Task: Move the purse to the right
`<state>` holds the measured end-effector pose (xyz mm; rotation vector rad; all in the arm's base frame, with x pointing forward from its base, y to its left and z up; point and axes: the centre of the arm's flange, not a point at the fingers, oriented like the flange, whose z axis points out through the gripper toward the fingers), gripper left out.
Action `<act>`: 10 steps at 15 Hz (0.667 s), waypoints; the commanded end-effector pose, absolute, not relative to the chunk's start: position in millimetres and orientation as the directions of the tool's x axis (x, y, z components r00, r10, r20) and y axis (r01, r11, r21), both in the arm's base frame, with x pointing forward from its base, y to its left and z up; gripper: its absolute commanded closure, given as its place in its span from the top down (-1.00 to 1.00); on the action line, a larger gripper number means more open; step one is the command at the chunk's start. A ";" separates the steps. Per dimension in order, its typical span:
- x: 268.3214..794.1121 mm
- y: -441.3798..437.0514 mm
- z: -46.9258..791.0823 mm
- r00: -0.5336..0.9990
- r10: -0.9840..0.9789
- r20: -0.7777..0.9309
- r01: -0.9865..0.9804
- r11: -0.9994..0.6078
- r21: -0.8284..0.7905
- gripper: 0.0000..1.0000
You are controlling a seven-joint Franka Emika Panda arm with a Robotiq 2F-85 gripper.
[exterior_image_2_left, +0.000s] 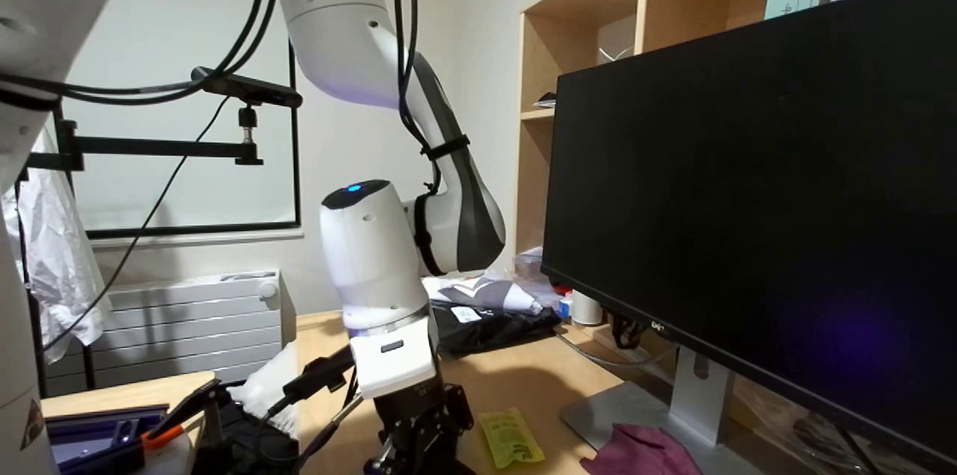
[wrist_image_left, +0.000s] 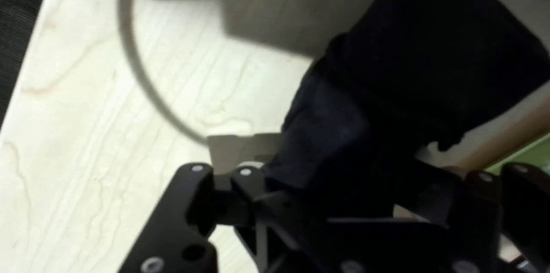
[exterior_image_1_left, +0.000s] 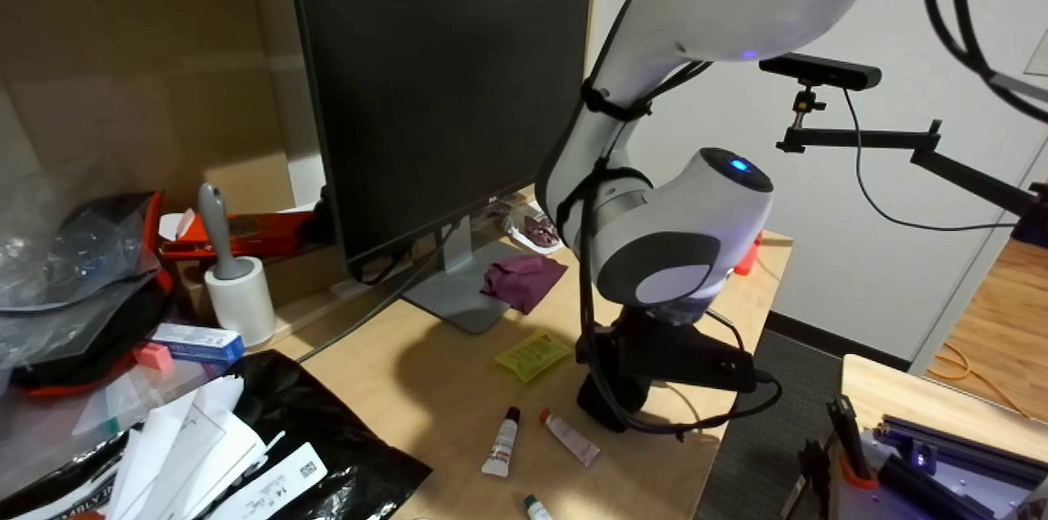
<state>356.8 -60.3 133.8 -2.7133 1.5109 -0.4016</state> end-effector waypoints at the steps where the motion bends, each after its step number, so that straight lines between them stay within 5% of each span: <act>1: 346.5 -78.9 164.5 0.495 -0.841 0.219 -0.826 -0.534 -0.181 -0.80; 10: 353.9 -193.4 225.3 0.352 -0.886 0.301 -0.858 -0.434 -0.275 -0.90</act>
